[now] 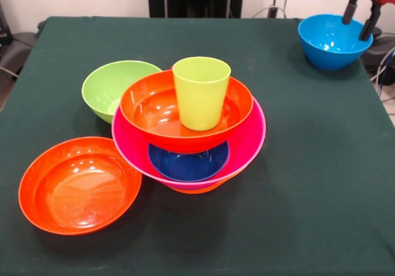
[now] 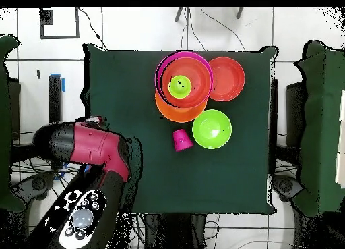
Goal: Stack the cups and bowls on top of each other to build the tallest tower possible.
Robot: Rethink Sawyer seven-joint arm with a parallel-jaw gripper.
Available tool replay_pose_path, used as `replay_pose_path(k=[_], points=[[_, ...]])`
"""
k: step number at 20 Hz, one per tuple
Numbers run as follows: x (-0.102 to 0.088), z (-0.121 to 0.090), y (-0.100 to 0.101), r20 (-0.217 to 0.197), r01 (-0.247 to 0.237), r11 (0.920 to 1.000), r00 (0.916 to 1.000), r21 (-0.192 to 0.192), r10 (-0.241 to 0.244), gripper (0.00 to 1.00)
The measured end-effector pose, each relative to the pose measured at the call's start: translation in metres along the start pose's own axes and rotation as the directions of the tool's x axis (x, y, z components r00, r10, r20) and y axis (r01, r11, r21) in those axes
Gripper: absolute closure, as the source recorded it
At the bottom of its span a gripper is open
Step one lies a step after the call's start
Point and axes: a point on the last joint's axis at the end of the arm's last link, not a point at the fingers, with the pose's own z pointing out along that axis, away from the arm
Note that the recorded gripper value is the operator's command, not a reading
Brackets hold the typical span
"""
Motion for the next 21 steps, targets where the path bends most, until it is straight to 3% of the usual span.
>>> replay_pose_path(k=[3, 4, 10, 13, 21], points=[[0.005, 0.003, -0.001, -0.05, -0.06, 0.9982, 0.997, 0.001, 0.06, 0.0], [0.008, 0.007, -0.001, -0.085, -0.102, 0.9947, 0.9911, 0.006, 0.102, 0.0], [0.015, 0.017, -0.004, -0.148, -0.193, 0.981, 0.9699, 0.019, 0.194, 0.0], [0.02, 0.021, -0.009, -0.159, -0.207, 0.9779, 0.9648, 0.028, 0.209, 0.0], [0.032, 0.021, -0.014, -0.158, -0.189, 0.9816, 0.9687, 0.03, 0.191, 0.0]])
